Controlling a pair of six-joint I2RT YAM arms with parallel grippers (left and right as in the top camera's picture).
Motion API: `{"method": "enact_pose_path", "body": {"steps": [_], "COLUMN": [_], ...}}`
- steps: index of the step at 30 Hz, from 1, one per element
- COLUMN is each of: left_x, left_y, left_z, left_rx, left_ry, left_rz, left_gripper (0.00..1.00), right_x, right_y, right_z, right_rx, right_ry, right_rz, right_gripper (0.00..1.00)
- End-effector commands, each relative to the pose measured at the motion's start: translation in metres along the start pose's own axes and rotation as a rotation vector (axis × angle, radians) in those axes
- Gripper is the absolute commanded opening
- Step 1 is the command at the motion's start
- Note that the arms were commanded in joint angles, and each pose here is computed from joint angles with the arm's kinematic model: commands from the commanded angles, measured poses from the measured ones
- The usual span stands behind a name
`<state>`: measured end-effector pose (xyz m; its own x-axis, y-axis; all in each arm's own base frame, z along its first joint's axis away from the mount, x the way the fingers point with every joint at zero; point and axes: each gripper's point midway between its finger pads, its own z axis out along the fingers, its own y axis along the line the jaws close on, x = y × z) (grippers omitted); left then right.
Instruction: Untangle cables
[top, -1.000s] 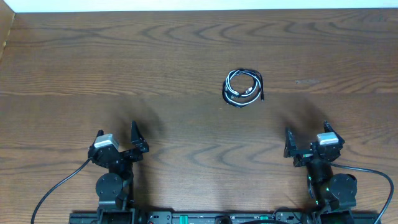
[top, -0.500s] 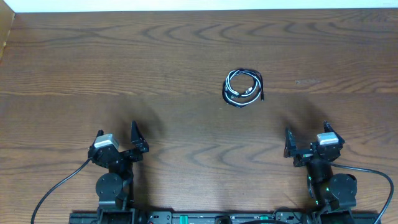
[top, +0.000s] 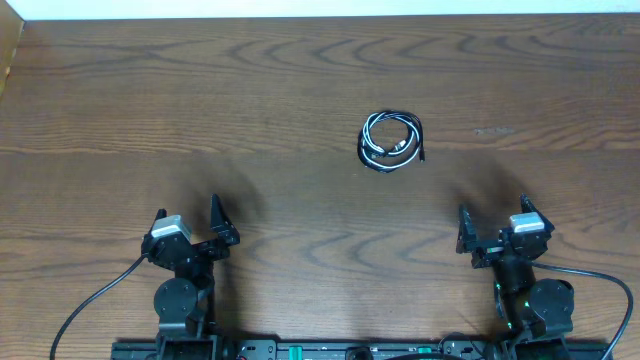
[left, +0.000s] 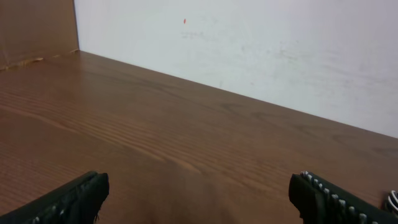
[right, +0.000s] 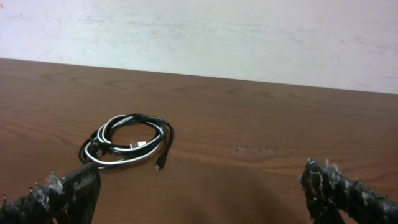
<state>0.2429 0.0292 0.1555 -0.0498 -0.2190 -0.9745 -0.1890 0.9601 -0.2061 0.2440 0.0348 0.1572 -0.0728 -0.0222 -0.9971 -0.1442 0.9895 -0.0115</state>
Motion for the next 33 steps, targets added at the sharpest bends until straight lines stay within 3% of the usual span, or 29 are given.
{"method": "enact_pose_path", "body": {"steps": [1,33], "left_x": [0.015,0.009], "left_y": [0.006,-0.002], "left_z": [0.000,0.001], "left_rx": [-0.026,0.020], "left_ry": [0.050,0.025], "left_rz": [0.020,0.011], "left_gripper": [0.98,0.98], "right_x": [0.001,0.004], "right_y": [0.000,0.017], "right_z": [0.000,0.000], "right_rx": [0.001,-0.098], "right_ry": [0.003,0.020], "right_rz": [-0.012,0.042], "right_gripper": [0.99,0.99]}}
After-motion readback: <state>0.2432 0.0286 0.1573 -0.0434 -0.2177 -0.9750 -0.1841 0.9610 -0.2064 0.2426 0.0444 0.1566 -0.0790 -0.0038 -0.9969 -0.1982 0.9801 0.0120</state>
